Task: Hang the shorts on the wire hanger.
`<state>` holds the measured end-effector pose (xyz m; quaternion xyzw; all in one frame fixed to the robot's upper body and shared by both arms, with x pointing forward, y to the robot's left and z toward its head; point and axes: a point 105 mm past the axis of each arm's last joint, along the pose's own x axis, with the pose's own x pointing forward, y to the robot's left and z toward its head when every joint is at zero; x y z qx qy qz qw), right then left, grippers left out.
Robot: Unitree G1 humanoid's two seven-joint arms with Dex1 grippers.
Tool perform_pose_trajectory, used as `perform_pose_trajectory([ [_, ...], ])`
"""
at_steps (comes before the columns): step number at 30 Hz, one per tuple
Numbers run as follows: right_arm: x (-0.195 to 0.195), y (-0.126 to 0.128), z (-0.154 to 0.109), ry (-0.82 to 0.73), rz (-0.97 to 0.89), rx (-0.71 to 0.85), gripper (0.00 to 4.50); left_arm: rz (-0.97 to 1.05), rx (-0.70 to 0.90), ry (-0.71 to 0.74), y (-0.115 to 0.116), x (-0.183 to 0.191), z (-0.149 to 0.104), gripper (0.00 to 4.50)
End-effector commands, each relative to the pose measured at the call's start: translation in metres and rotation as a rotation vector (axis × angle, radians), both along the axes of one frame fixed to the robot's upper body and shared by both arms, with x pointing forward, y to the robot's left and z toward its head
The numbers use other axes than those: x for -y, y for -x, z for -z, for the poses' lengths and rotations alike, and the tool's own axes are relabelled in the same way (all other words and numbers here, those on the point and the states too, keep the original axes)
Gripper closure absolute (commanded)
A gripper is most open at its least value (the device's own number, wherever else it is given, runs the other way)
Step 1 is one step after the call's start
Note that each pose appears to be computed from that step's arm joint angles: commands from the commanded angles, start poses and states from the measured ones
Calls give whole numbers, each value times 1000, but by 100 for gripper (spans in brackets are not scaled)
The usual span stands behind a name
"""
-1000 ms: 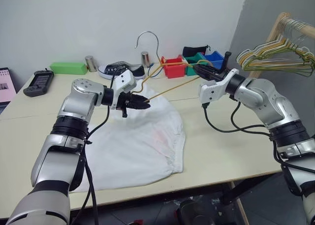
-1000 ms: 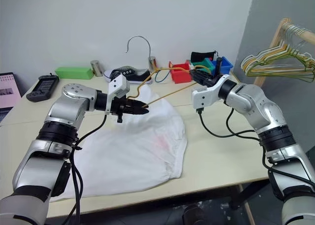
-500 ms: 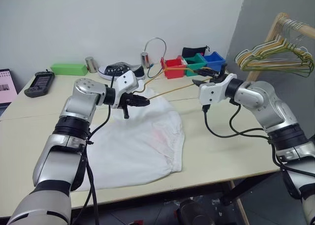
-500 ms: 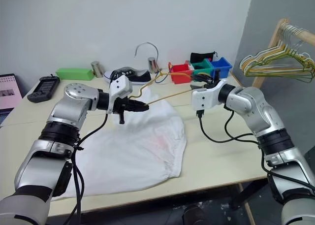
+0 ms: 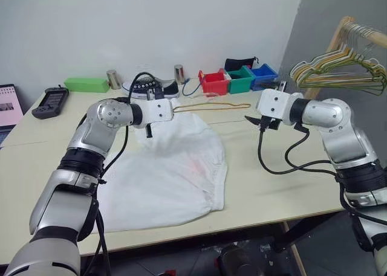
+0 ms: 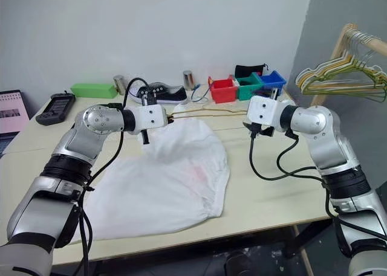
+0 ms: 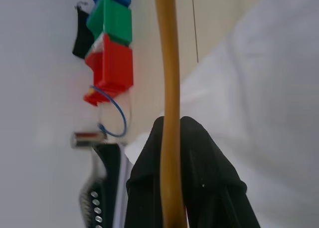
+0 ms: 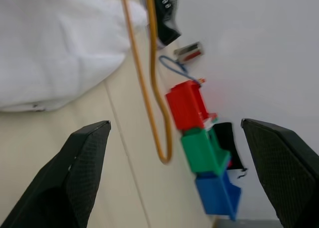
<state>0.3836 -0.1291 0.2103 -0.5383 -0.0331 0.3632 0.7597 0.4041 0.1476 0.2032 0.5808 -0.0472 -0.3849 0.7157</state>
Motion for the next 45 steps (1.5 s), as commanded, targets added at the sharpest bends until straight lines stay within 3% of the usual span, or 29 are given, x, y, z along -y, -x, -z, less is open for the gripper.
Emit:
perform_pose_trajectory([
  [1,8,-12,-1,72,29,39,7,71,116,-46,9,16,-14,450],
  [8,18,-30,-6,131,84,87,7,79,131,-71,11,22,-5,450],
  [11,15,-25,-3,154,53,71,59,67,131,-73,11,18,-2,450],
  [26,10,-21,5,167,38,69,448,71,173,-80,8,20,-12,450],
  [29,10,-19,7,173,35,62,448,73,195,-78,6,21,-16,450],
  [35,8,-15,12,159,28,35,450,109,157,7,11,20,-22,301],
  [39,19,-8,24,130,53,-61,450,168,124,165,24,20,-39,228],
  [42,48,-1,40,118,128,-163,450,202,59,302,39,19,-43,169],
  [45,83,13,59,78,222,-324,450,195,-64,401,57,14,-30,116],
])
